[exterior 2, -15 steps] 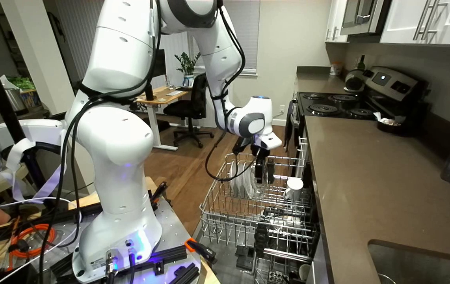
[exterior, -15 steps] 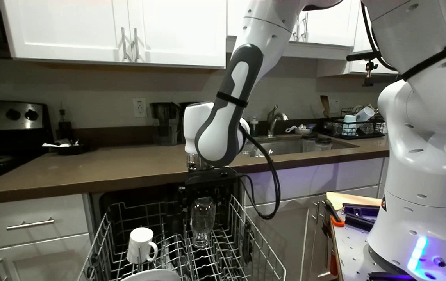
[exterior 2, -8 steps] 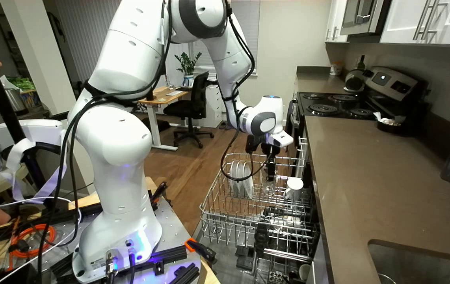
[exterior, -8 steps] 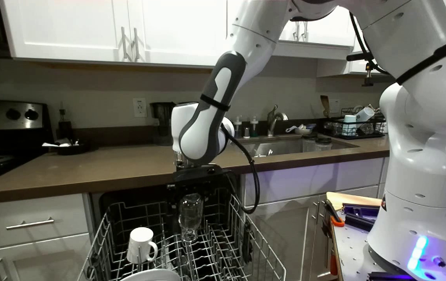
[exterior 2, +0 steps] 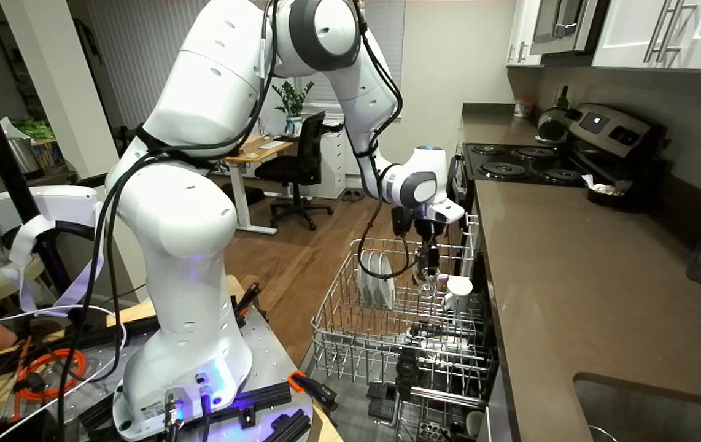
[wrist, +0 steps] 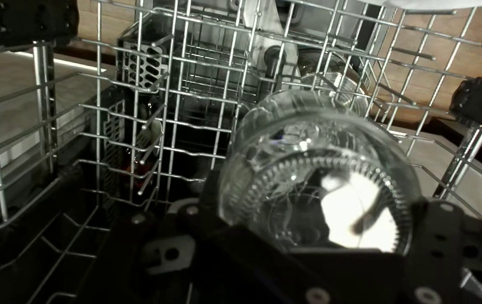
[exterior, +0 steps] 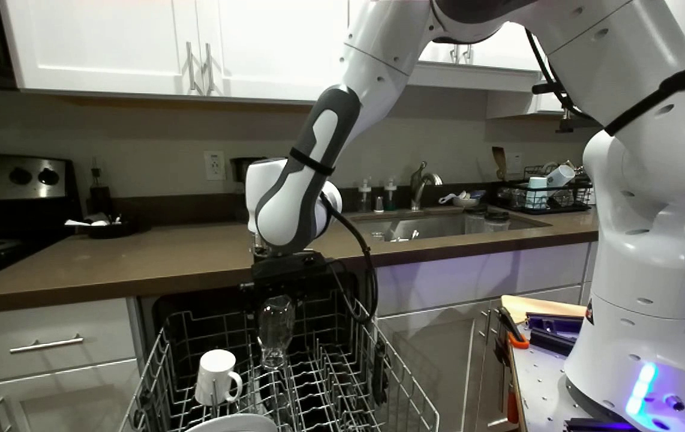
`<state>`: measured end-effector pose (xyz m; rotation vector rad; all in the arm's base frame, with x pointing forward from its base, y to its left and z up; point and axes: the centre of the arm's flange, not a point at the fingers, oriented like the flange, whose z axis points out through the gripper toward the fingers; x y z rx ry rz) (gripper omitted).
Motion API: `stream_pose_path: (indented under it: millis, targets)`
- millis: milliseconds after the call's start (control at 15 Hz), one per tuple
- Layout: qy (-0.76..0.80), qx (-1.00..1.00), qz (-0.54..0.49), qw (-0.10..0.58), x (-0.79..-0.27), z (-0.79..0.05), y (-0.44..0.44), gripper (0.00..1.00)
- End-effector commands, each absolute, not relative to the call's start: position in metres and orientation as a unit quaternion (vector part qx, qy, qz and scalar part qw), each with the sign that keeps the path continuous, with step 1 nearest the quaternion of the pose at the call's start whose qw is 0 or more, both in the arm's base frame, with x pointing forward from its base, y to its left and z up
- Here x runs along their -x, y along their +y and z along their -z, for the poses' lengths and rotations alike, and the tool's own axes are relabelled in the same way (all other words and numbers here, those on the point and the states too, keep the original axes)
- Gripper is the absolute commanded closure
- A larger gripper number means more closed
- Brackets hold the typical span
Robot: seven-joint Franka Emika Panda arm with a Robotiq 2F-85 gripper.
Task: Move the cups to the back left corner of the dishwater
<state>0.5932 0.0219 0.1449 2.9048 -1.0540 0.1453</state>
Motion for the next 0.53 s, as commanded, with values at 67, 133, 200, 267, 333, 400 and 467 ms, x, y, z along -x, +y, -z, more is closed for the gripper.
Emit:
stream_pose_path:
  millis: [67, 133, 200, 267, 333, 400, 467]
  targets:
    - [-0.339, -0.939, -0.047, 0.024, -0.5941, -0.1441, 0.0228, 0.11]
    - [-0.339, -0.939, -0.047, 0.024, -0.5941, -0.1437, 0.0229, 0.11]
    - [-0.339, -0.939, -0.047, 0.024, -0.594, -0.1434, 0.0229, 0.11]
    - [-0.339, -0.939, -0.046, 0.024, -0.5939, -0.1432, 0.0229, 0.11]
    - [-0.339, -0.939, -0.046, 0.024, -0.5939, -0.1431, 0.0229, 0.36]
    - [-0.336, -0.94, -0.049, 0.029, -0.5952, -0.1434, 0.0231, 0.36]
    - [-0.332, -0.941, -0.052, 0.032, -0.5975, -0.1445, 0.0235, 0.36]
